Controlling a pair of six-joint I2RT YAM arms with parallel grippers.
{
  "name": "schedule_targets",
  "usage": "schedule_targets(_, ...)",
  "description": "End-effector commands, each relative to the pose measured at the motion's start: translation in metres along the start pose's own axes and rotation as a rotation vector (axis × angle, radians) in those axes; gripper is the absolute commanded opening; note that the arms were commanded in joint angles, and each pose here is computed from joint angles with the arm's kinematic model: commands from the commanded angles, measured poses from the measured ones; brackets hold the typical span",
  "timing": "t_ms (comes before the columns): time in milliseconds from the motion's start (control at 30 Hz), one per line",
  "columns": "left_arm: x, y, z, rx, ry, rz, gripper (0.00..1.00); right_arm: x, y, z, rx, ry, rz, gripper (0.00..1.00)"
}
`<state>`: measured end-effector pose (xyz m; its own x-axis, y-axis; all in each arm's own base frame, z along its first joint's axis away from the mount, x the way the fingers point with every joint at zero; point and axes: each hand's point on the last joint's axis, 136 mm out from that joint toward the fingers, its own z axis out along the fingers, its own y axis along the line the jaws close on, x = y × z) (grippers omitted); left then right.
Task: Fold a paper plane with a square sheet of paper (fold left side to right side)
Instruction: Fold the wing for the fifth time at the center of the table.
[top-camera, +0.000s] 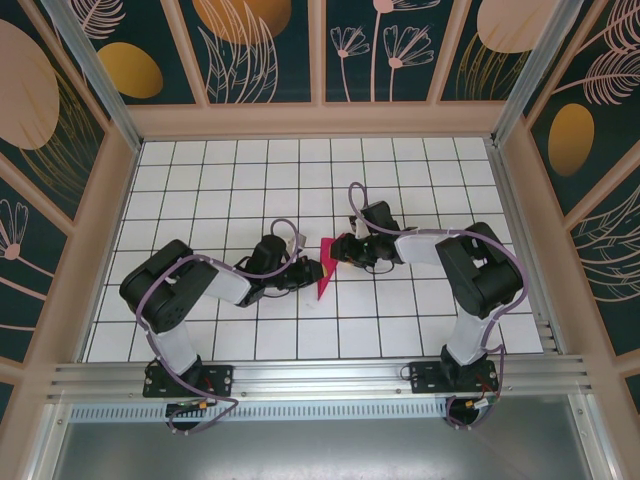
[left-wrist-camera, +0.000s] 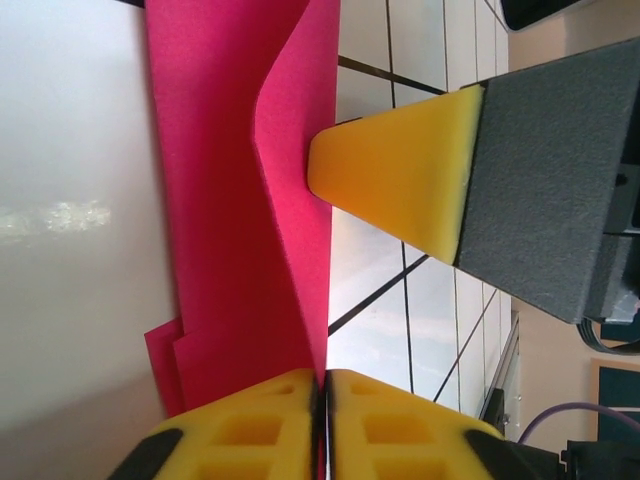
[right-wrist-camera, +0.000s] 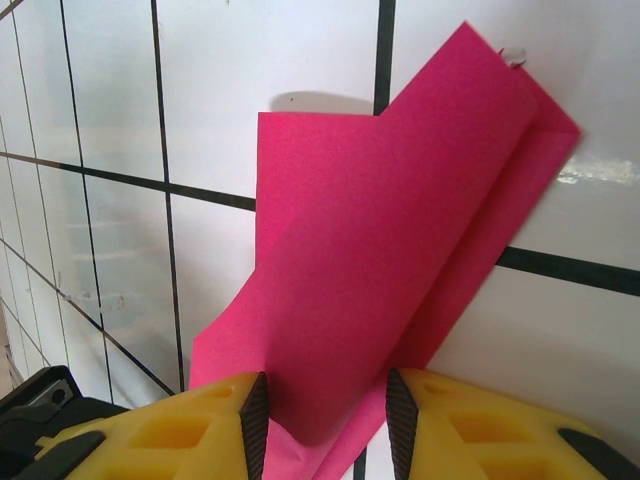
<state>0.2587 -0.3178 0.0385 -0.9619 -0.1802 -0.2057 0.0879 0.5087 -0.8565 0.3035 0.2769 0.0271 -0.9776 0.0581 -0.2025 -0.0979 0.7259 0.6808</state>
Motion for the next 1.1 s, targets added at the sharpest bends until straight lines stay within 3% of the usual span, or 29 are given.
schedule_targets(0, -0.003, 0.011, 0.003, -0.04, -0.003, -0.011, 0.07, 0.01, -0.018, 0.01, 0.062, 0.029, 0.019, 0.4)
schedule_targets(200, -0.001, 0.027, 0.001, -0.087, -0.013, -0.033, 0.02, 0.004, -0.012, 0.003, 0.054, 0.006, -0.003, 0.43)
schedule_targets(667, 0.002, 0.038, 0.002, -0.102, -0.007, -0.043, 0.0, -0.005, 0.005, -0.008, 0.016, -0.033, -0.054, 0.43)
schedule_targets(1067, 0.003, 0.044, 0.006, -0.12, 0.003, -0.04, 0.0, -0.009, 0.046, -0.024, -0.088, -0.061, -0.14, 0.3)
